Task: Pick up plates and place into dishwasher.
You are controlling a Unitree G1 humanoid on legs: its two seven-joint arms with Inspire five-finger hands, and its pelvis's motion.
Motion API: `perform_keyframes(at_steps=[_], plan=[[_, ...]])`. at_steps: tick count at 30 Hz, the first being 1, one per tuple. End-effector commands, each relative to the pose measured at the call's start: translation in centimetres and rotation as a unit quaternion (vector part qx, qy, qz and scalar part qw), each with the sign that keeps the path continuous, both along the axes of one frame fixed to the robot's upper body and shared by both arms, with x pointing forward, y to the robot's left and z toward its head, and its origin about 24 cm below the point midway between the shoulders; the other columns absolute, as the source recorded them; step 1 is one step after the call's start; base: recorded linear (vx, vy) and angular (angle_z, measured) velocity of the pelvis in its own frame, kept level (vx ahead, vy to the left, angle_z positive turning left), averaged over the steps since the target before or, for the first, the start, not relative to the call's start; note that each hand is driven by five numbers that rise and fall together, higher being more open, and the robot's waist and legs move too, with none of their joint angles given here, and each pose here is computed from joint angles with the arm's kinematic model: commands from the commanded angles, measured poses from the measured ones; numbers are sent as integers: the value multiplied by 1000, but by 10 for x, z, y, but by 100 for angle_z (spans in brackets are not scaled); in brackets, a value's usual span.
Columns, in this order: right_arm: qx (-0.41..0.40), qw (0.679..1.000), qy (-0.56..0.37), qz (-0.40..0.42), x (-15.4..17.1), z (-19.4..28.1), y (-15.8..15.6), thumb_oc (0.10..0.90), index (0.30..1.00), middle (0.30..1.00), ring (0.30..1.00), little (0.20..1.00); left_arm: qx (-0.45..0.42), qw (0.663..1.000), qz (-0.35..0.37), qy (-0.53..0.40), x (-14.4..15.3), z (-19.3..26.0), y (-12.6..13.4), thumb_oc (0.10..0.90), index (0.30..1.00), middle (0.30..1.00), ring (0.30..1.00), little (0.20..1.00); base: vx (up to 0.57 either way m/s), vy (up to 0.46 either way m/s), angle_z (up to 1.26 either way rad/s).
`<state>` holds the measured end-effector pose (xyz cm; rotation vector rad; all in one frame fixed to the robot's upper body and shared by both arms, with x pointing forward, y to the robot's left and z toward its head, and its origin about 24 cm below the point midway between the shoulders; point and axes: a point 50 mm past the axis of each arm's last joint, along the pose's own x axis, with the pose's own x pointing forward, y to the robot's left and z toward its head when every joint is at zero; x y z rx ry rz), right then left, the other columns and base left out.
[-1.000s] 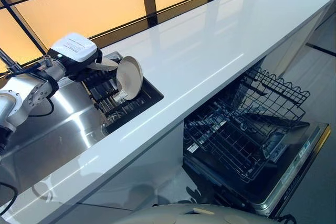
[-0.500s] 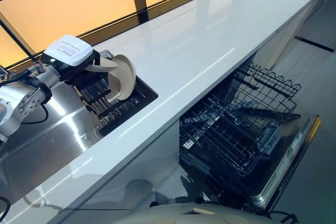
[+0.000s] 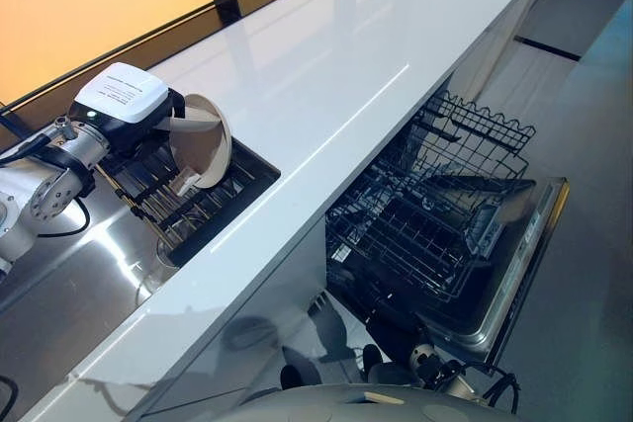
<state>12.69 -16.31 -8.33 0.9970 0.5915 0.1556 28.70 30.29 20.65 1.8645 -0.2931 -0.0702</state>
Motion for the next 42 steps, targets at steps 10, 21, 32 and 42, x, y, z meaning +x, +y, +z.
perform_keyframes(at_steps=[10, 21, 32, 42], plan=[[-18, 901, -387, -198, 73, 161, -54, 800, 900, 900, 900, 900, -86, 974, -18, -206, -1, 82, -1, 100, 300, 300, 300, 200, 1, 39, -8], [-218, 798, -440, -350, 90, 249, -125, 800, 900, 900, 900, 900, -141, 968, -33, -203, -8, 66, -9, 100, 300, 300, 300, 200, 19, -11, -2], [-359, 701, -569, -238, 121, 310, -95, 800, 900, 900, 900, 900, -236, 944, -118, -201, -6, 59, -44, 100, 300, 300, 300, 200, -10, -80, 17], [-715, 392, -537, -218, 132, 368, -95, 800, 900, 900, 900, 900, -214, 945, -124, -214, -7, 82, -48, 100, 300, 300, 300, 200, -38, -95, 19]])
